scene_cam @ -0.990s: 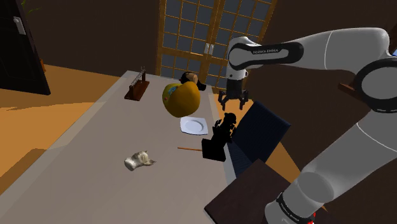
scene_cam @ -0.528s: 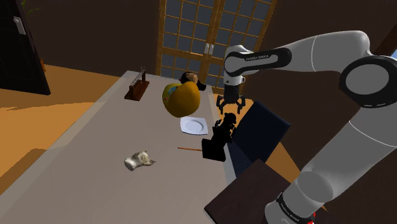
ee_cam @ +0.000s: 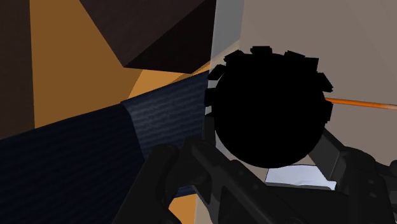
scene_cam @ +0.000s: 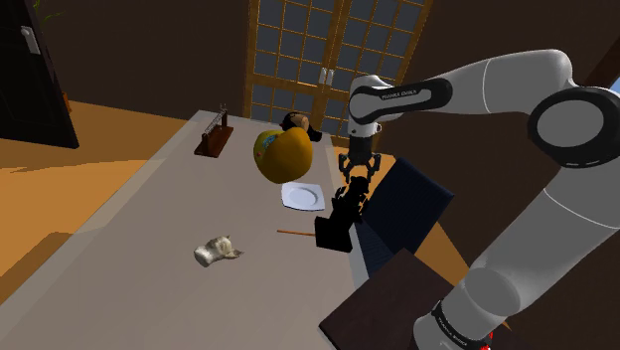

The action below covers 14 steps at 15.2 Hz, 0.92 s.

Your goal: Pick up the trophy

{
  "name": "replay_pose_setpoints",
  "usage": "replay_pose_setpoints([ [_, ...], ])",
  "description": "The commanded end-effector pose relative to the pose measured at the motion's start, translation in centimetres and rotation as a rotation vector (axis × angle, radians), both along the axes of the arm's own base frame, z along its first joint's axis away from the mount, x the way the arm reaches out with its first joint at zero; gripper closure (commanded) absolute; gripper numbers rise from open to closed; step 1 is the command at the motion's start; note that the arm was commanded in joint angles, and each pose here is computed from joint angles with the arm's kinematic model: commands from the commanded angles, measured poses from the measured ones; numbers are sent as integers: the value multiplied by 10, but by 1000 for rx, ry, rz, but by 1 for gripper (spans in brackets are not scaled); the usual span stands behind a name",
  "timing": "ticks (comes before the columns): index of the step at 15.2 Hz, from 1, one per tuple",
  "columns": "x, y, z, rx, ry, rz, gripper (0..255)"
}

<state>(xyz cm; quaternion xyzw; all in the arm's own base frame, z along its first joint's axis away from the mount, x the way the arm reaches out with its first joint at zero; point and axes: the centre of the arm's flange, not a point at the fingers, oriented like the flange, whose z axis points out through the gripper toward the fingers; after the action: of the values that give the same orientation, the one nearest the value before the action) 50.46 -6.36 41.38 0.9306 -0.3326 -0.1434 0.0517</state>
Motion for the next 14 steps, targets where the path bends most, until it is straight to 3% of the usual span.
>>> replay_pose_setpoints([
  [1,0,0,-2,1,3,0,255],
  [5,0,0,-1,1,3,0,255],
  [14,0,0,46,1,3,0,255],
])
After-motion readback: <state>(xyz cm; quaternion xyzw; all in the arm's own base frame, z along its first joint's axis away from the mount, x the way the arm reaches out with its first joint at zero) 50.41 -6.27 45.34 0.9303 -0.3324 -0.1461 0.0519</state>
